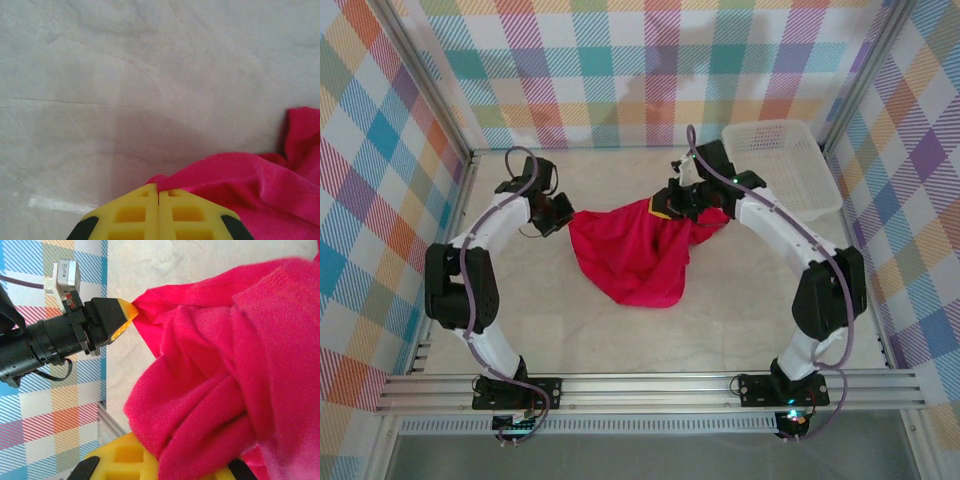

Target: Fold the inside-out t-shirt

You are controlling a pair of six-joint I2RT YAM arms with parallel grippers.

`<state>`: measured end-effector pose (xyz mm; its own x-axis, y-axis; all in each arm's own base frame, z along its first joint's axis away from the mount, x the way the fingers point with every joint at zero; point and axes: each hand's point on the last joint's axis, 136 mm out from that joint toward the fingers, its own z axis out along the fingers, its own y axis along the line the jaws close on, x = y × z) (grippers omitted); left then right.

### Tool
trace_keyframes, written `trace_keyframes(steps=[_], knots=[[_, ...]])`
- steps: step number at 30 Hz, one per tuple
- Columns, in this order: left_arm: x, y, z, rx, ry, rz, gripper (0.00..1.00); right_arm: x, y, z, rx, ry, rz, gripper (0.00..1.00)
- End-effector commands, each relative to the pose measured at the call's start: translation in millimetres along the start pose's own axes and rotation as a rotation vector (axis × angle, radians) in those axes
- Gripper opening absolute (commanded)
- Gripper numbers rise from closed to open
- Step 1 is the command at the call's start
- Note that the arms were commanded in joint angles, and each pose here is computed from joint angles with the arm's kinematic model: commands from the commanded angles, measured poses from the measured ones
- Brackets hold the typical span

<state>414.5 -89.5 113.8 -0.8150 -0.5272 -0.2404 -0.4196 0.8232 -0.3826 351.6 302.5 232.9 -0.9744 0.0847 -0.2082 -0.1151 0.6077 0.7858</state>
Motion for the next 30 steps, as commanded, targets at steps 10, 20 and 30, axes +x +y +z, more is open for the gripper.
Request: trace_keyframes(steps=[10, 20, 30], knots=[[1, 25, 41, -0.120, 0.040, -0.055, 0.00, 4, 64, -33, -0.257, -0.005, -0.033, 0.00], [54, -66, -77, 0.300, -0.113, 0.166, 0.55, -12, -4, 25, -0.107, -0.002, 0.126, 0.00], [146, -139, -70, 0.500, -0.084, 0.232, 0.61, -13, 1, 18, -0.110, -0.020, 0.135, 0.00]])
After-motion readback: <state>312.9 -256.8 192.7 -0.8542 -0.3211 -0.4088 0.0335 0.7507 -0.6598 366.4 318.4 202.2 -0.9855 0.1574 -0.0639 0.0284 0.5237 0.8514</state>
